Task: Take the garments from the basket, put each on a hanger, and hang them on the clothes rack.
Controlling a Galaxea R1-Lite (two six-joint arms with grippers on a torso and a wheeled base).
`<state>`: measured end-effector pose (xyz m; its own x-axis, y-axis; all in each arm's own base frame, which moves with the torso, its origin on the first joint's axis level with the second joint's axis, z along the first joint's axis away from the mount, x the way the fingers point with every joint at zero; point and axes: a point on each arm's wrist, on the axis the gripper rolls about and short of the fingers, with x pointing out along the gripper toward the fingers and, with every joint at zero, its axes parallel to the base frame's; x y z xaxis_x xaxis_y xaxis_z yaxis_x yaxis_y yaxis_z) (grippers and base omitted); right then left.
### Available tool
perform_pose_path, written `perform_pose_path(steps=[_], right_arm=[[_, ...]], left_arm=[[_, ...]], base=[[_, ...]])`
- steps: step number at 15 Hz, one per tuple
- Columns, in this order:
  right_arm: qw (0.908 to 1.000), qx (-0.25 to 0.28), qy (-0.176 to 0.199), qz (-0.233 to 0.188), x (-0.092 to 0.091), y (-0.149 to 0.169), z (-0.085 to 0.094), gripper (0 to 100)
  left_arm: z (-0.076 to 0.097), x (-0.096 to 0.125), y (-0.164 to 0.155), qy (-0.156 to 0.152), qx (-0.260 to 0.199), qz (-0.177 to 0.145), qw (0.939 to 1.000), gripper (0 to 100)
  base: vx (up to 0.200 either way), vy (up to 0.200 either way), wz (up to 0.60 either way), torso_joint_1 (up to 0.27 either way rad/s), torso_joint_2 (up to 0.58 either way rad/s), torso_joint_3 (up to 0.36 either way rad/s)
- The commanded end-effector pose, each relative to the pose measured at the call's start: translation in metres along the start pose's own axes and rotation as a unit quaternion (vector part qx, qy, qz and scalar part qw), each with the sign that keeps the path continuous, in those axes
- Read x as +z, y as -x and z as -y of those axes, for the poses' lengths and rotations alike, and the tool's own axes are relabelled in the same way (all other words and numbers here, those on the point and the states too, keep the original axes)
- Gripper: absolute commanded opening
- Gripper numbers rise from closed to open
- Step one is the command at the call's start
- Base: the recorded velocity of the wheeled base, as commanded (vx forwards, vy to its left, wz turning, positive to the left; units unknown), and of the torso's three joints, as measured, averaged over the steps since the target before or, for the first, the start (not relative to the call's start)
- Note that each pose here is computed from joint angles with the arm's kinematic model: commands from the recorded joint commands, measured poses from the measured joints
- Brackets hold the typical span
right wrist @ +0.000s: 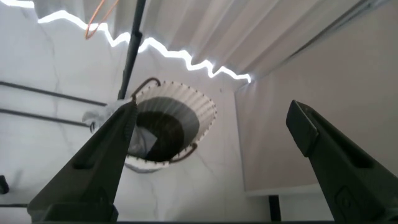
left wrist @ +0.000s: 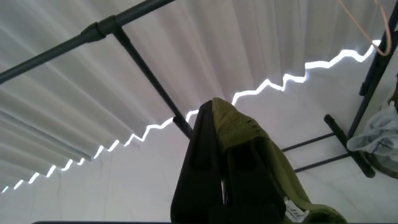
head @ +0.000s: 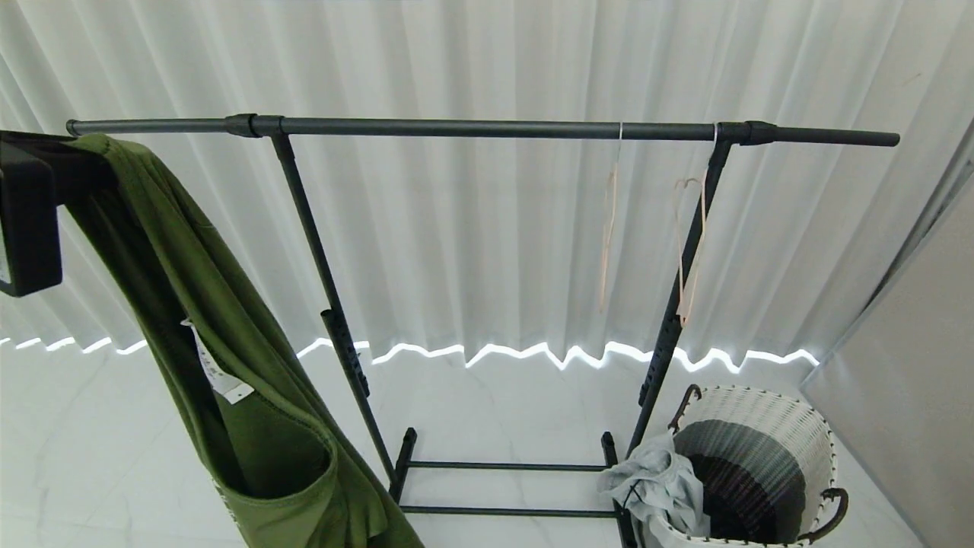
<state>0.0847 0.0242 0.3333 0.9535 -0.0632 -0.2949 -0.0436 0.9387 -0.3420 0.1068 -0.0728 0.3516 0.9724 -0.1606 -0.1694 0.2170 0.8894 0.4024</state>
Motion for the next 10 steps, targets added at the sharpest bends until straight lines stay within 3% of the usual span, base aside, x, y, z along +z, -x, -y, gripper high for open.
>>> perform_pose_path(steps=[1, 10], right_arm=[[1.0000, 0.001, 0.001, -0.002, -0.0008, -0.0006, -0.0006, 100], [1.0000, 0.001, 0.000, -0.001, -0.0056, -0.0077, -0.0049, 100]], left_arm=[[0.0003, 0.0001, -0.0005, 0.000, 0.000, 0.000, 1.0000, 0], [-0.0002, -0.0041, 0.0027, -0.001, 0.000, -0.002, 1.0000, 0]], base=[[0.200, 0.000, 0.00, 0.017, -0.01, -0.002], [0.200, 0.000, 0.00, 0.001, 0.00, 0.001]])
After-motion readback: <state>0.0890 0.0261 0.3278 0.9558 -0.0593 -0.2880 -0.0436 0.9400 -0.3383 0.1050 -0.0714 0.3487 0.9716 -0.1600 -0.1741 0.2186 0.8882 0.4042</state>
